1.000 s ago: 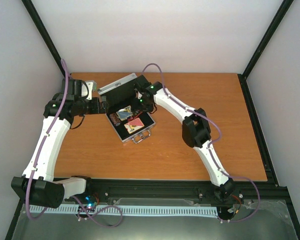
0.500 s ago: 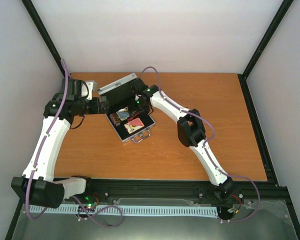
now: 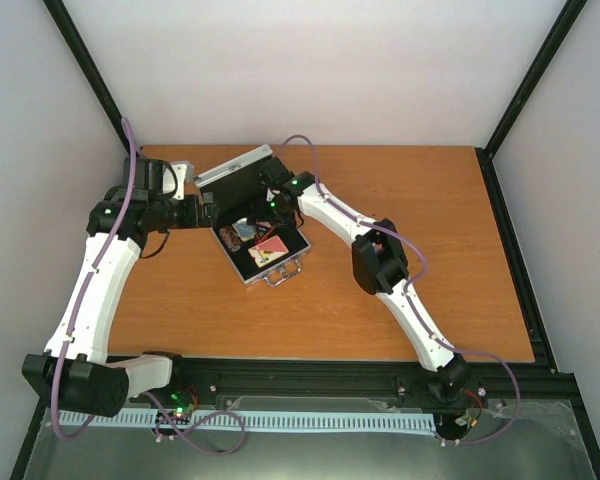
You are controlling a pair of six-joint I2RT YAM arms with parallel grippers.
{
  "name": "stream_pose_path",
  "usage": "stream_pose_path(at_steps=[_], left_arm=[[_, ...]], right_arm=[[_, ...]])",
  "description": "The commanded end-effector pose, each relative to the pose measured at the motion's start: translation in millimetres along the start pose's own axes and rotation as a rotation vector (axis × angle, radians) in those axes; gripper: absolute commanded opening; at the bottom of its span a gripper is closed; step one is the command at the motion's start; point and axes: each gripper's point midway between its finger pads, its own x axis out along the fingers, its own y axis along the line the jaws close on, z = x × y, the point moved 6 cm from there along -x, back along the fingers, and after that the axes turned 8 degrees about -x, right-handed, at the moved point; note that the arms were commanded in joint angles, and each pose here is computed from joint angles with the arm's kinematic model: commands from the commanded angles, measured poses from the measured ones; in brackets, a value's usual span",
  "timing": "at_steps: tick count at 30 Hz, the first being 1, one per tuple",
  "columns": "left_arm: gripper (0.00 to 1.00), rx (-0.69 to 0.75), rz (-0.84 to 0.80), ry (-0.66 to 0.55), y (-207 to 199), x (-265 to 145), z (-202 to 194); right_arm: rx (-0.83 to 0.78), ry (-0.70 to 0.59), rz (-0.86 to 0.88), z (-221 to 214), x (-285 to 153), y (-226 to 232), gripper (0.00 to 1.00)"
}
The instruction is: Pack up texas hold em set
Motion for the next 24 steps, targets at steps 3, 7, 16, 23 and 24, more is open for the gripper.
stream_pose_path(at_steps=[3, 7, 16, 23, 24], left_arm=[[1.00, 0.008, -0.021, -0.028, -5, -9, 2], [1.00, 0.010, -0.019, -0.030, -5, -9, 3], [1.00, 0.011, -0.010, -0.037, -4, -11, 5], [1.00, 0.013, -0.007, -0.037, -4, -9, 5], [1.00, 0.013, -0.006, -0.037, -4, -10, 5]], right_arm=[[-0.044, -0.046, 0.031, 9, -11, 15, 0.96], [-0.056, -0.065, 0.024, 12, -23, 19, 0.97], [-0.074, -0.124, -0.074, 15, -61, 18, 1.00], [-0.076, -0.136, -0.200, 10, -89, 4, 1.00], [-0.067, -0.126, -0.238, 7, -93, -3, 1.00]])
